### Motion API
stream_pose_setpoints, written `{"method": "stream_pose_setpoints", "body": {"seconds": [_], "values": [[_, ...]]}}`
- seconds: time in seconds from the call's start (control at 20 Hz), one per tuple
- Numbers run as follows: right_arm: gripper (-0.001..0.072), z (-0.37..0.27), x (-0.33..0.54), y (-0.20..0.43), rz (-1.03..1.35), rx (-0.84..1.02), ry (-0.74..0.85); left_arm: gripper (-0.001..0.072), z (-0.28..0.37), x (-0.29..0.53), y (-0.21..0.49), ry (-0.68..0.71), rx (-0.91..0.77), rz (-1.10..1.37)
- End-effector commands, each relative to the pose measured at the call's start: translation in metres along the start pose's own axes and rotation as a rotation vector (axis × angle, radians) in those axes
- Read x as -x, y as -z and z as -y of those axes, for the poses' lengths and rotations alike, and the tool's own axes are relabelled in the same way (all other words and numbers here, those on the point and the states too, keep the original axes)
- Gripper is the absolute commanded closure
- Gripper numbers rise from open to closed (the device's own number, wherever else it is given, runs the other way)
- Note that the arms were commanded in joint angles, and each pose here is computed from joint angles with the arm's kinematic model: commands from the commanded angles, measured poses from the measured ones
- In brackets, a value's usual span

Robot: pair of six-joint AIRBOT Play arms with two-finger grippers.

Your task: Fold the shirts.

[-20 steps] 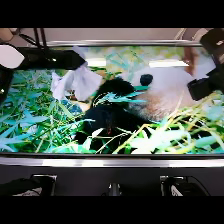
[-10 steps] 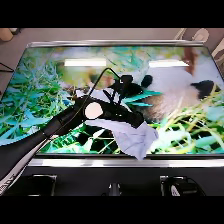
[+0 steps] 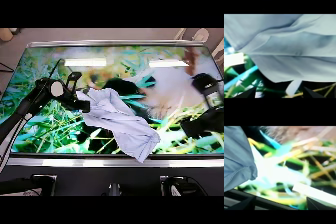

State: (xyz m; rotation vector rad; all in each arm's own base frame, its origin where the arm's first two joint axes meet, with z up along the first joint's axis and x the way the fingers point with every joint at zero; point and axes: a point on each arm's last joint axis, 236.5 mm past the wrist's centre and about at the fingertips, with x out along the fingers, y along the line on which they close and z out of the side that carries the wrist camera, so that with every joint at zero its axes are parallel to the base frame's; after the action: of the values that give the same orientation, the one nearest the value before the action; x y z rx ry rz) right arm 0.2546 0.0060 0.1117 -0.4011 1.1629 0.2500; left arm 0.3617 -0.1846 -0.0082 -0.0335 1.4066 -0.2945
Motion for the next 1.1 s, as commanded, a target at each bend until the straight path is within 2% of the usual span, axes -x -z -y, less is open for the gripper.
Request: {"method": "stream_pose_setpoints", "body": {"seconds": [0.0, 0.1, 0.4, 0.55, 0.6, 0.7, 0.75, 0.8, 0.85, 0.9, 0.95, 1.05], "values": [[0.0034, -0.046, -0.087, 0.031, -0.136, -0.027, -0.181, -0.0005, -0.023, -0.046, 0.051, 0.072, 0.138, -0.139], [0.0034, -0.067, -0.109, 0.040, -0.191, -0.056, -0.269, -0.0005, -0.012, -0.064, 0.058, 0.118, 0.178, -0.129], [0.0004, -0.074, -0.145, 0.036, -0.236, -0.087, -0.313, -0.0005, 0.013, -0.088, 0.030, 0.191, 0.227, -0.018], [0.0006, -0.096, -0.158, 0.033, -0.257, -0.093, -0.417, 0.0002, 0.024, -0.094, 0.017, 0.221, 0.250, 0.033], [0.0006, -0.104, -0.163, 0.030, -0.254, -0.100, -0.456, 0.0078, 0.026, -0.095, 0.014, 0.231, 0.261, 0.045], [0.0006, -0.116, -0.174, 0.025, -0.254, -0.124, -0.512, 0.0413, 0.029, -0.094, 0.007, 0.243, 0.275, 0.067], [0.0007, -0.120, -0.180, 0.025, -0.267, -0.140, -0.528, 0.0608, 0.030, -0.092, 0.005, 0.245, 0.271, 0.073], [0.0043, -0.123, -0.184, 0.028, -0.287, -0.149, -0.540, 0.0682, 0.031, -0.088, 0.002, 0.249, 0.252, 0.085], [0.0186, -0.125, -0.188, 0.033, -0.311, -0.149, -0.548, 0.0683, 0.033, -0.081, -0.004, 0.255, 0.222, 0.106], [0.0382, -0.125, -0.190, 0.035, -0.317, -0.127, -0.551, 0.0683, 0.037, -0.070, -0.012, 0.262, 0.182, 0.141], [0.0693, -0.123, -0.189, 0.033, -0.302, -0.098, -0.551, 0.0683, 0.042, -0.053, -0.022, 0.271, 0.118, 0.191], [0.0689, -0.109, -0.177, 0.010, -0.216, -0.033, -0.510, 0.0684, 0.052, 0.000, -0.050, 0.274, -0.027, 0.336]]}}
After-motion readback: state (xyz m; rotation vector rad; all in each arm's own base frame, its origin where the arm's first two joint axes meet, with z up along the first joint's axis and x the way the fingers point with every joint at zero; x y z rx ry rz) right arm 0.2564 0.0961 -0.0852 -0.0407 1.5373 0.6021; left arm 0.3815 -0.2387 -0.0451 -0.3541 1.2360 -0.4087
